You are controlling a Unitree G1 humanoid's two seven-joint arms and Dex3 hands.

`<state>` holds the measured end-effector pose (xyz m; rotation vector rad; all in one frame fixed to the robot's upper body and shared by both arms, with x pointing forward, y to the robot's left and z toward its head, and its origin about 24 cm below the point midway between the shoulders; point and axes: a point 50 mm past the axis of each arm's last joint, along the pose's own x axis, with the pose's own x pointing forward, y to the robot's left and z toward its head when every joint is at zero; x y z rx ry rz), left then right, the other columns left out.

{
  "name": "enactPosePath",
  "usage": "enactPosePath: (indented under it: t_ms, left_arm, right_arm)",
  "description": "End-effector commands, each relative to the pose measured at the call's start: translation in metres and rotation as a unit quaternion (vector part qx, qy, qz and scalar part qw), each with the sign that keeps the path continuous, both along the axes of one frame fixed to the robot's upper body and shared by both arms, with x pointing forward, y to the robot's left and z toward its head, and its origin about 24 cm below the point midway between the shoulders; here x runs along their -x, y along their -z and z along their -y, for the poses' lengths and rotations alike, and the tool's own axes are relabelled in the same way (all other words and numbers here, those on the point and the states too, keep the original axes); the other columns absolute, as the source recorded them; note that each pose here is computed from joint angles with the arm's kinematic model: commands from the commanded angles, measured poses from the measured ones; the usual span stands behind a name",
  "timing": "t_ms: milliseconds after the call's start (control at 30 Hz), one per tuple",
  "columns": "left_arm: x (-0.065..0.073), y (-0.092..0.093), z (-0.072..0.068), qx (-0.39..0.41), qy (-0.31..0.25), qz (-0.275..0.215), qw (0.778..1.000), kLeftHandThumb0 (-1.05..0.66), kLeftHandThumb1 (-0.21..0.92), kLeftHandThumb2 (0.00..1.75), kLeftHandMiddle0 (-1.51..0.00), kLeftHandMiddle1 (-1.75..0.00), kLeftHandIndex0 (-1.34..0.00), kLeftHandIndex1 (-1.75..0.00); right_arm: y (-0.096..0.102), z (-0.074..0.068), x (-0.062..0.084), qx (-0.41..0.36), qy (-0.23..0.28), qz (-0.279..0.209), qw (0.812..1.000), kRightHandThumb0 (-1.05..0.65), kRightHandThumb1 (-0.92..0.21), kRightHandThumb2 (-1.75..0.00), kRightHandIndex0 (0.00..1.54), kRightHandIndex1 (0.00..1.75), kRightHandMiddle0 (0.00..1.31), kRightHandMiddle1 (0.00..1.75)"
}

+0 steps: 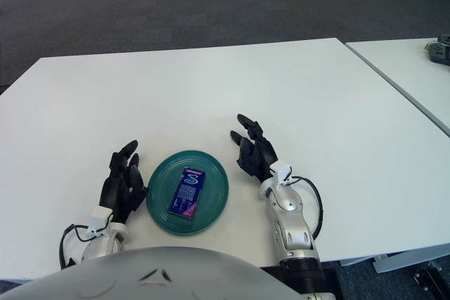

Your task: Put the gum into the plate.

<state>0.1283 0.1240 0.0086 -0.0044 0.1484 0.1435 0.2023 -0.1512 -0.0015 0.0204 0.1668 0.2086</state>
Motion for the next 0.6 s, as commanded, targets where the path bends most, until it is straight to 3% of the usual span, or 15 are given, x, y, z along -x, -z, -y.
enactPosePath:
  t_ms: [0,400,567]
  left_arm:
    - [0.005,0.004,0.001,-0.007,0.009,-0.026,1.0,-0.86,0.92,1.02,-0.21,0.0,0.0,-0.49]
    - [0.005,0.002,0.002,0.017,0.002,-0.03,0.999,-0.89,0.92,1.01,-0.08,0.0,0.0,-0.31]
    - [0.004,0.002,0.003,0.023,0.007,-0.03,0.999,-0.89,0.92,1.02,-0.05,0.0,0.0,-0.26]
  right_arm:
    - [0.02,-0.002,0.017,0.007,-0.007,-0.06,0.998,-0.78,-0.92,-0.91,0.23,0.0,0.0,0.43]
    - [0.033,-0.013,0.03,0.03,-0.002,-0.096,0.995,-0.71,-0.92,-0.92,0.09,0.0,0.0,0.34]
    - [0.036,-0.016,0.035,0.04,-0.009,-0.083,0.996,-0.7,-0.92,-0.96,0.03,0.0,0.0,0.25]
